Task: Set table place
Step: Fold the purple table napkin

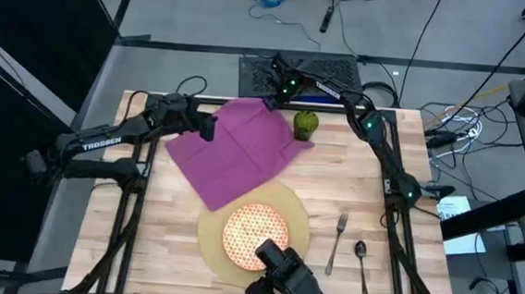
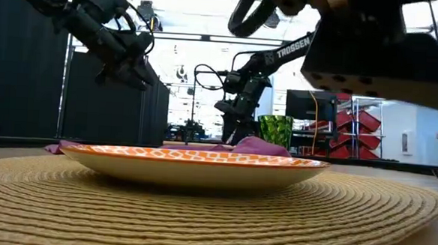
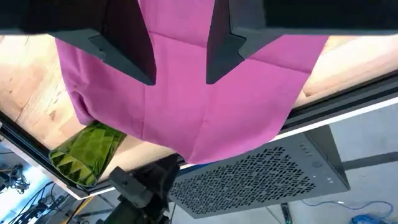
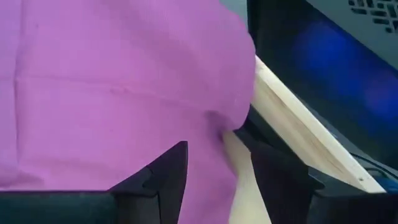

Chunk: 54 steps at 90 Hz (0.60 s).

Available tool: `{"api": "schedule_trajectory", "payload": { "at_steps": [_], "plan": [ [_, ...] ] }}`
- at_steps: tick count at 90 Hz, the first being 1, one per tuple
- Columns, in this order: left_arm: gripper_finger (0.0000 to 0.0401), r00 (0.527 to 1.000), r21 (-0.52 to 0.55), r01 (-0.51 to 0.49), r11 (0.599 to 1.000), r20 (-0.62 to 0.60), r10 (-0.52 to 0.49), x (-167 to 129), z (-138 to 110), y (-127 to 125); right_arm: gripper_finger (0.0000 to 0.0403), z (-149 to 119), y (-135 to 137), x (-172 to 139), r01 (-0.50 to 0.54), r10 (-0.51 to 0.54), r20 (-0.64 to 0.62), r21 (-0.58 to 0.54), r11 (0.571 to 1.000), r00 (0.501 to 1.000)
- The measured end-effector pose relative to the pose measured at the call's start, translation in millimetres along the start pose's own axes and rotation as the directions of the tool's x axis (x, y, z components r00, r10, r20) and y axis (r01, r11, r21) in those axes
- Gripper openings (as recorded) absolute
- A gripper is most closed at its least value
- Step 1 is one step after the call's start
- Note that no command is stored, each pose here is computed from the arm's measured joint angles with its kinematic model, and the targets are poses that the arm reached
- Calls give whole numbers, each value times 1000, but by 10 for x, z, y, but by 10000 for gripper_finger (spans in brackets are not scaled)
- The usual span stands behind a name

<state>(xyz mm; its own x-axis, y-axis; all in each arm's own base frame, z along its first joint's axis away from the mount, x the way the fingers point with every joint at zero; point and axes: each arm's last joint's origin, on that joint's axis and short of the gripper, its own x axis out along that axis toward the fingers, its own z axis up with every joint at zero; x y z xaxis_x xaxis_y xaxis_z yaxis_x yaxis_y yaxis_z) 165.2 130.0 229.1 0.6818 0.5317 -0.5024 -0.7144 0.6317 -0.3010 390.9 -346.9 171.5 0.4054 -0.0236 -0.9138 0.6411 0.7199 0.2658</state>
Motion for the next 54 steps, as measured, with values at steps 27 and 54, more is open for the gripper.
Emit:
{"api": "schedule_trajectory", "payload": {
  "at_steps": [27,54],
  "plan": [
    [127,1000,1,4,1000,-5,-4,0,-4,0,164,-17,145,153,-19,19,-8,-40,999,1000],
    [127,1000,1,6,1000,-4,-6,0,-2,-1,123,-2,204,166,-11,12,13,-57,998,1000]
  ]
}}
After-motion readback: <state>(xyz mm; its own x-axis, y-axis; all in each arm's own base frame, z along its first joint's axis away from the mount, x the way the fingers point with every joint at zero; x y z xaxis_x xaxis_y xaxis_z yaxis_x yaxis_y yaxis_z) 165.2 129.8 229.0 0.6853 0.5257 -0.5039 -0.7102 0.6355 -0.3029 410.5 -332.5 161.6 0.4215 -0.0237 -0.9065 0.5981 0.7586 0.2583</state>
